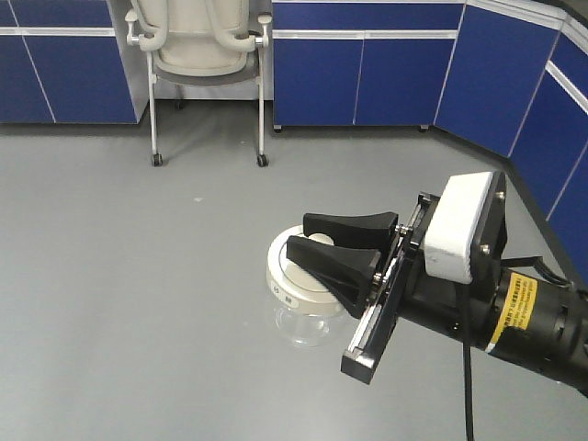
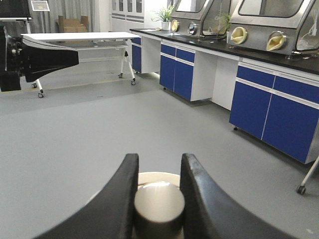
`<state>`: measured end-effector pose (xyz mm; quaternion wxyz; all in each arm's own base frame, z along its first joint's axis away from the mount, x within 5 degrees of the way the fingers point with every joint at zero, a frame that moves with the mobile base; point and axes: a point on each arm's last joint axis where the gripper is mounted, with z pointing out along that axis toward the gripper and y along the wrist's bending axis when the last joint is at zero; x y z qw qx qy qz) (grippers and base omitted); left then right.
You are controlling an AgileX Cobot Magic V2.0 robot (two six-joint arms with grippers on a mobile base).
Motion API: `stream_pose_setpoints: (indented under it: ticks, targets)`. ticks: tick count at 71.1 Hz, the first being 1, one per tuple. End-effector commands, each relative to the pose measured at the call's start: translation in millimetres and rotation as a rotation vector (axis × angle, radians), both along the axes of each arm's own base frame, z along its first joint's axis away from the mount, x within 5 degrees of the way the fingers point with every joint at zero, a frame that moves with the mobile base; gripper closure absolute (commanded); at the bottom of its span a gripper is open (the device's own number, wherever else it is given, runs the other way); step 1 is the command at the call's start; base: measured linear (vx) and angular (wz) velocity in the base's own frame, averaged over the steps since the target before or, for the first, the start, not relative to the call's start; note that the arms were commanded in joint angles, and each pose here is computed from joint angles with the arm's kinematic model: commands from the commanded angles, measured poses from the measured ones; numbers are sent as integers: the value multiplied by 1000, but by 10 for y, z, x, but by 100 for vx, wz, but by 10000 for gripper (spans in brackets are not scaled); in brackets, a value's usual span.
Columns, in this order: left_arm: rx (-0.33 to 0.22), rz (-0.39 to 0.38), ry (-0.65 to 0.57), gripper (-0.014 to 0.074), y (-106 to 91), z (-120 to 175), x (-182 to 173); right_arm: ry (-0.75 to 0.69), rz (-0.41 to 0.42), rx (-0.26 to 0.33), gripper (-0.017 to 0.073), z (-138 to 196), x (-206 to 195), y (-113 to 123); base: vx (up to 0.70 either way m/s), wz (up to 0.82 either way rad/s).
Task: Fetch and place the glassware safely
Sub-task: 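Carry the jar toward the blue-cabinet counter with the right gripper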
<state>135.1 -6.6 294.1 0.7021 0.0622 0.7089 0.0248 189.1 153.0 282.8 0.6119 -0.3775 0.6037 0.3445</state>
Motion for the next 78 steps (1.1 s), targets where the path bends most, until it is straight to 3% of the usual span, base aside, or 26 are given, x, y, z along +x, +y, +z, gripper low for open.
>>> stream_pose_setpoints:
  ticks: [1,78]
  targets:
    - [-17,-10,-98,601,-12,156,-1,-61,30,110,563,214,-28,8,55,1]
    - [-17,-10,-98,601,-12,156,-1,-61,30,110,563,214,-28,8,48,-6]
